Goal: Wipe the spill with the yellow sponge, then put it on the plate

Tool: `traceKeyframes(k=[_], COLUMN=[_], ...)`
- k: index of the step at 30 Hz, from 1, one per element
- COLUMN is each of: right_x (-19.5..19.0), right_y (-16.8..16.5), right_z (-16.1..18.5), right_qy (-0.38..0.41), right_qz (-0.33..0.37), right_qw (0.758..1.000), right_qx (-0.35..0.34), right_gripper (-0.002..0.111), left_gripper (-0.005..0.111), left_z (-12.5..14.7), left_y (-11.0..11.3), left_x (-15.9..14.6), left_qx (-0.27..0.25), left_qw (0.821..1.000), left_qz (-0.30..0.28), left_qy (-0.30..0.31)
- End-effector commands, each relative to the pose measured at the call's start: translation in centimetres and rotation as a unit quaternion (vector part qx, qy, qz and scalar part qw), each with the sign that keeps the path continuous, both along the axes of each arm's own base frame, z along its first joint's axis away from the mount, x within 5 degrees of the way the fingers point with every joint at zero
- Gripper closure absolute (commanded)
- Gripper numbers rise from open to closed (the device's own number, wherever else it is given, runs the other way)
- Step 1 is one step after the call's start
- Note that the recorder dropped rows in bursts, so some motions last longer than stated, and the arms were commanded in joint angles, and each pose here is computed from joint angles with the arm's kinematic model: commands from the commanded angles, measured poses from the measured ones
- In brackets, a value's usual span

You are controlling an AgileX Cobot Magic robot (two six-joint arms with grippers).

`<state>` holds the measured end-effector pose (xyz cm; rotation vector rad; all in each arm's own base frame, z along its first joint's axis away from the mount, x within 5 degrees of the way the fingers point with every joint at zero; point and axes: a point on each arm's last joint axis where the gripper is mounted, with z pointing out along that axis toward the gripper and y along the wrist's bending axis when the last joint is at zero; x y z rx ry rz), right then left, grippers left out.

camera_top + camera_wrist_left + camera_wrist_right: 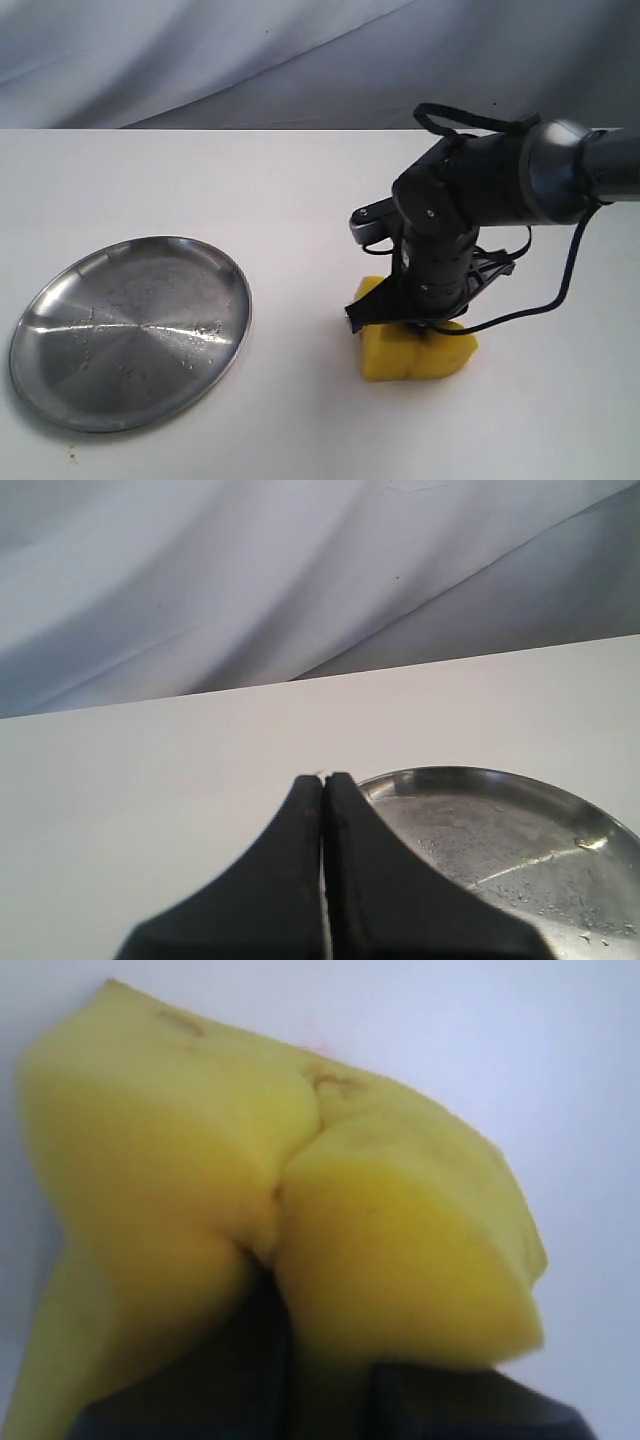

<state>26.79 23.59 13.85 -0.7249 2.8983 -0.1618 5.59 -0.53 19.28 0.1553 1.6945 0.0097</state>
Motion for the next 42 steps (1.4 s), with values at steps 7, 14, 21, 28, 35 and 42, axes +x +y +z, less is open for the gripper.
traceKeyframes(k=[7,14,21,28,35,42], right_x=[-5.5,-3.0,0.7,0.8,-3.0,-5.1], right_y=[6.9,5.1,-0.5,-3.4,0.0,6.0], right_z=[-0.7,-0.8,-1.0,-1.1,-2.1,-0.4], right_qy=[0.014,0.002,0.023,0.044,0.068,0.028], right_qz=[0.064,0.018,-0.046,-0.034,0.030,0.084], right_qw=[0.989,0.991,0.997,0.997,0.997,0.992], right_qx=[0.136,0.132,0.052,-0.051,-0.018,0.094], right_gripper=[0.108,0.108,0.108,0.108,0.108,0.108], left_gripper=[0.107,0.107,0.107,0.107,0.107,0.107], left_z=[0.2,0.2,0.2,0.2,0.2,0.2], left_y=[0.0,0.0,0.0,0.0,0.0,0.0], left_x=[0.0,0.0,0.0,0.0,0.0,0.0], left_qx=[-0.004,-0.004,-0.004,-0.004,-0.004,-0.004], left_qw=[1.000,1.000,1.000,1.000,1.000,1.000], left_qz=[0.001,0.001,0.001,0.001,0.001,0.001], left_qy=[-0.006,-0.006,-0.006,-0.006,-0.006,-0.006])
